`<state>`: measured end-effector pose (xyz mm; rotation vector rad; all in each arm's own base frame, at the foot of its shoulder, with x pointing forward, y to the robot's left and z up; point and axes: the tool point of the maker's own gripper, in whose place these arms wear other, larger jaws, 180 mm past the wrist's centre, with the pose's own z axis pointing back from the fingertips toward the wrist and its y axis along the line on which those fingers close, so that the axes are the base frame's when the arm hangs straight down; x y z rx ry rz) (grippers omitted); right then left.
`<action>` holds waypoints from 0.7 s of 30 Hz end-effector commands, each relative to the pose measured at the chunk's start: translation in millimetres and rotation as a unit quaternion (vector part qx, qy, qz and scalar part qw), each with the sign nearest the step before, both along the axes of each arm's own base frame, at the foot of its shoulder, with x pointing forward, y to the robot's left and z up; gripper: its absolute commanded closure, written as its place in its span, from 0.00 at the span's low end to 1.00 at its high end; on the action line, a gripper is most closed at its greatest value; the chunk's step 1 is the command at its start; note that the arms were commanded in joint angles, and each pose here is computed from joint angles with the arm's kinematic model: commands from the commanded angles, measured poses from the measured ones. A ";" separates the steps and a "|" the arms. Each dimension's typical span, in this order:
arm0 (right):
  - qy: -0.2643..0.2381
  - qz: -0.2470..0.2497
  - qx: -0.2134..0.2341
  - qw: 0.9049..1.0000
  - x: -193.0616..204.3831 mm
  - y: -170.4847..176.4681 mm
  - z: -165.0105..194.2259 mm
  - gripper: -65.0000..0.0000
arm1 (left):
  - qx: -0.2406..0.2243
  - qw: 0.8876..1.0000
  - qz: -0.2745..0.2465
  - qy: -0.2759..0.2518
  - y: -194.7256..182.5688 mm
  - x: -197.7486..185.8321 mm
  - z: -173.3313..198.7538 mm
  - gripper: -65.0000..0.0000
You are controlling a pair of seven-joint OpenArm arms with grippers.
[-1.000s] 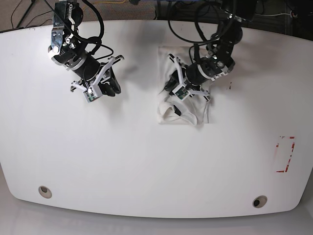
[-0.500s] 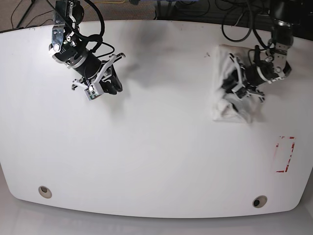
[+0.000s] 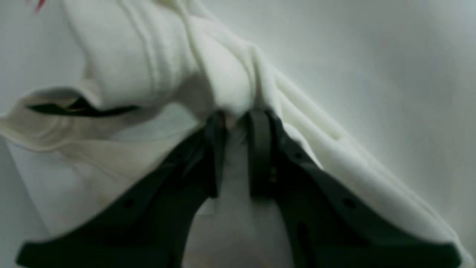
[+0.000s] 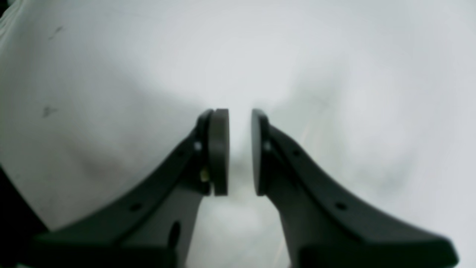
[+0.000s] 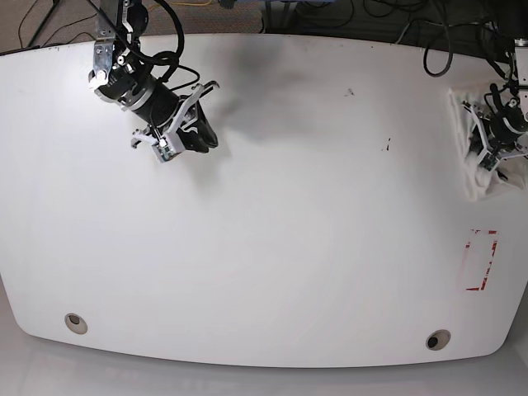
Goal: Layout the t-shirt on the table in an organized manner, then fold the t-shirt properly
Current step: 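Carry the folded shirt with the left gripper to the table edge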
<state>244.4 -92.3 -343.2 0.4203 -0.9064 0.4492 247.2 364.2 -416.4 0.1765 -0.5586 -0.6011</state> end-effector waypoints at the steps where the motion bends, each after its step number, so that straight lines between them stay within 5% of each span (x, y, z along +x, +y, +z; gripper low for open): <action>1: -0.026 -0.001 0.010 1.000 6.5 0.5 14.7 0.86 | 0.074 0.993 0.023 0.089 42.8 -38.0 -13.6 0.85; 21: -0.029 0.003 0.010 1.000 0.5 3.0 18.3 0.86 | 0.105 0.994 0.020 -0.001 59.2 28.0 48.4 0.85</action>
